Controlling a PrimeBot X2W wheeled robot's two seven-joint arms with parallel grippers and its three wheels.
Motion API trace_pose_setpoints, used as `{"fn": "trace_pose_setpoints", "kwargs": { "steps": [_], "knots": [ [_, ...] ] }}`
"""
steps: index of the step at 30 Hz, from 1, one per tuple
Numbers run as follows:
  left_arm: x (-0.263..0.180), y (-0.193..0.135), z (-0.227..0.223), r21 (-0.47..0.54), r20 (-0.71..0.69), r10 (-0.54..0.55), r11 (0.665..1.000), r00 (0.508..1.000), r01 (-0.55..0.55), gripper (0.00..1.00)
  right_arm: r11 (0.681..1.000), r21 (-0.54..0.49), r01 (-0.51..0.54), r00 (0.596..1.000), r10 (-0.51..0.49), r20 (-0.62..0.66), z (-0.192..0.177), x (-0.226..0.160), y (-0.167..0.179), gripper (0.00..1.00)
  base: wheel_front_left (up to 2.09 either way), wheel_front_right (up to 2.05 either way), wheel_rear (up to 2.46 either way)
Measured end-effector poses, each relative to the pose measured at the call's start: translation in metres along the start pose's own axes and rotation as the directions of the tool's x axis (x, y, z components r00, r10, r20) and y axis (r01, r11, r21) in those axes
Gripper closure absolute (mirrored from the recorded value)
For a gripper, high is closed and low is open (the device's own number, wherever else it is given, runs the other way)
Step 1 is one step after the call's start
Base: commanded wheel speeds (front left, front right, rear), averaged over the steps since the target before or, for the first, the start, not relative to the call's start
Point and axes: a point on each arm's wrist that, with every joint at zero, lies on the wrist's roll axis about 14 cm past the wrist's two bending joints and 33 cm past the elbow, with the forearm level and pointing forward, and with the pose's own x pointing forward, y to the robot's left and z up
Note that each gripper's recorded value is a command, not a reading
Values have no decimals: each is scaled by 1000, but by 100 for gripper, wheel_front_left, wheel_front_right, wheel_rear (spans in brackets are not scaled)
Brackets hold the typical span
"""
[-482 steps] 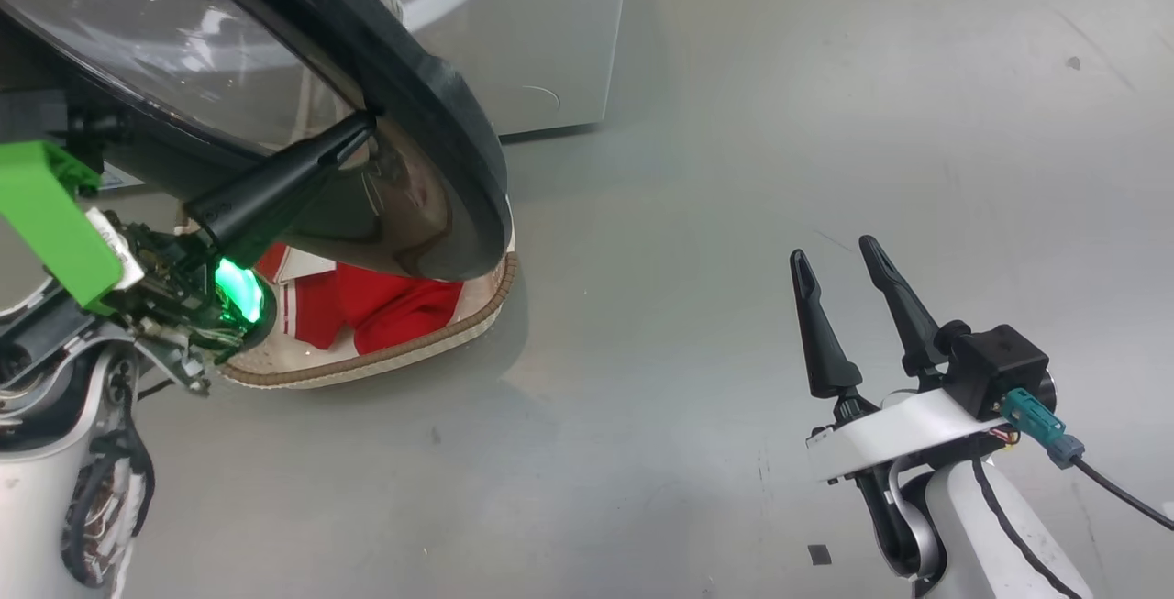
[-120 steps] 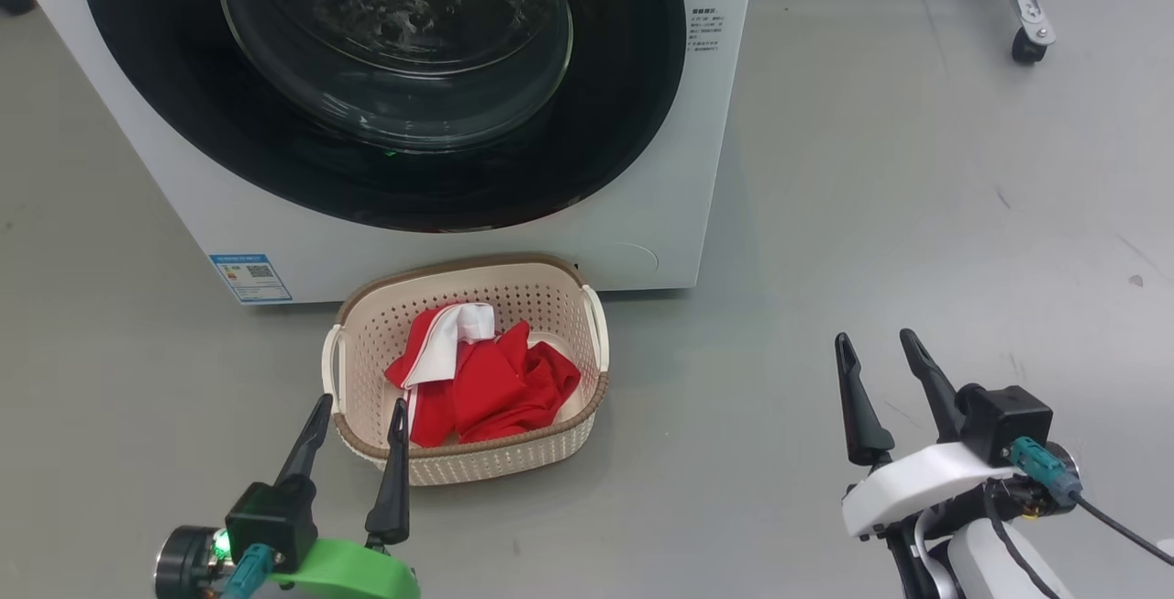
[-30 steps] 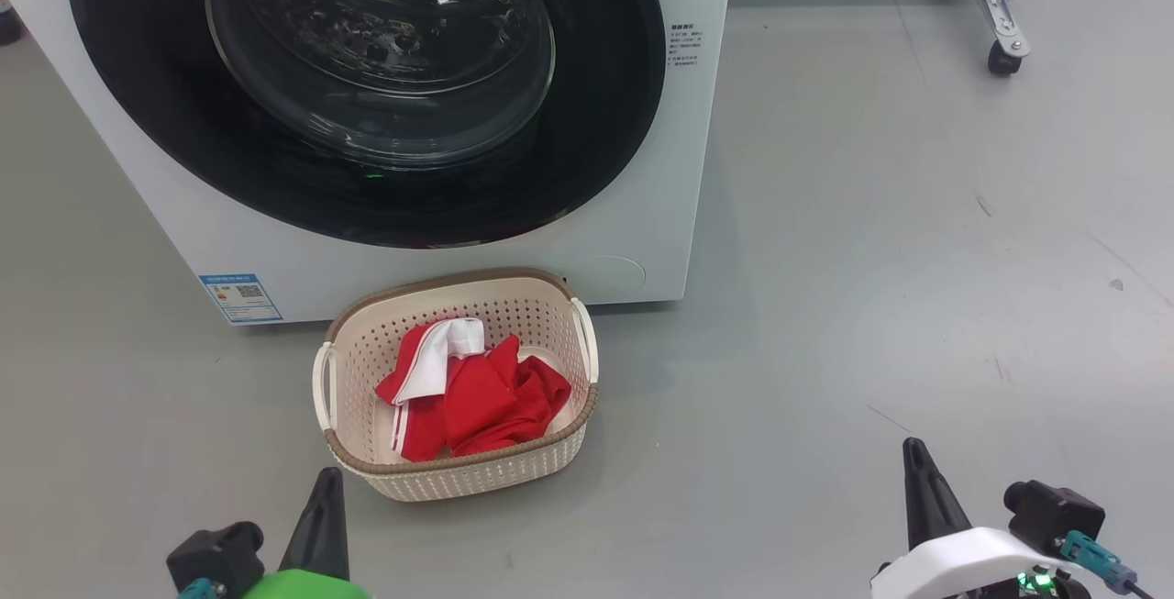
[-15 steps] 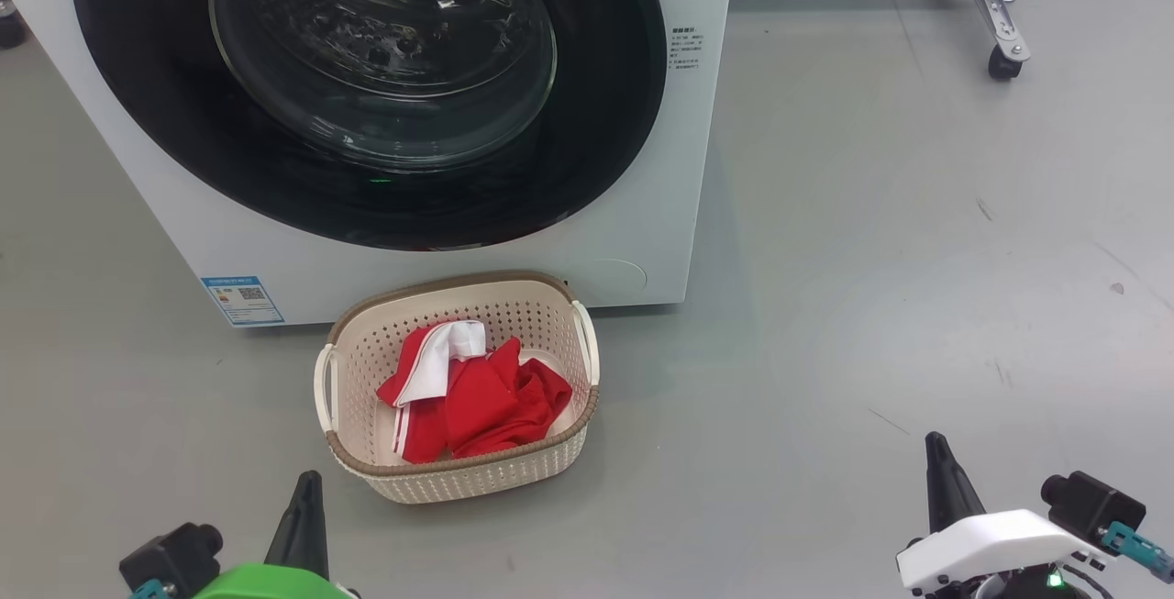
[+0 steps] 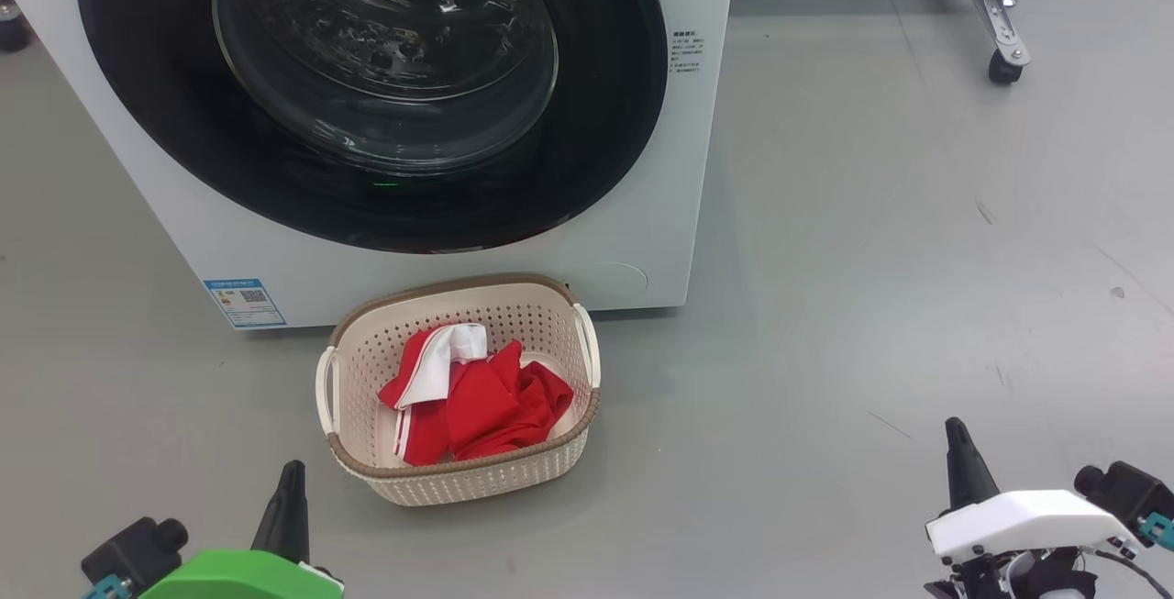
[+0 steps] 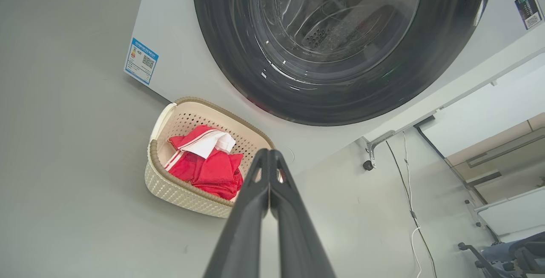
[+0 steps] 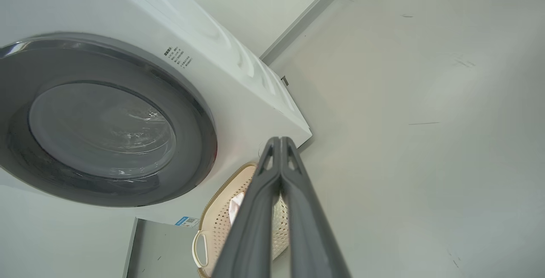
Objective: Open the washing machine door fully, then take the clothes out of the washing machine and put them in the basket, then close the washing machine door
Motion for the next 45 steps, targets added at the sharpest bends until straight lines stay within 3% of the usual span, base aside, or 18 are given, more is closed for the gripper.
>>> {"fn": "trace_pose_setpoints", "kwargs": {
  "steps": [11, 24, 39, 45],
  "knots": [
    [3, 3, 9, -146, 11, -4, 989, 1000, 5, 100, 990, 141, -5, 1000, 3, 16, 11, 5, 0, 100, 0, 0, 0],
    [7, 1, 21, -311, 35, -28, 950, 999, 37, 100, 952, 304, -26, 999, 15, 40, 25, 10, 2, 100, 0, 0, 0],
    [11, 1, 37, -489, 76, -50, 869, 996, 81, 100, 875, 480, -64, 997, 34, 71, 41, 14, 4, 100, 0, 0, 0],
    [12, 0, 46, -561, 105, -62, 820, 993, 111, 100, 835, 543, -91, 995, 50, 91, 48, 16, 7, 100, 0, 0, 0]
  ]
}}
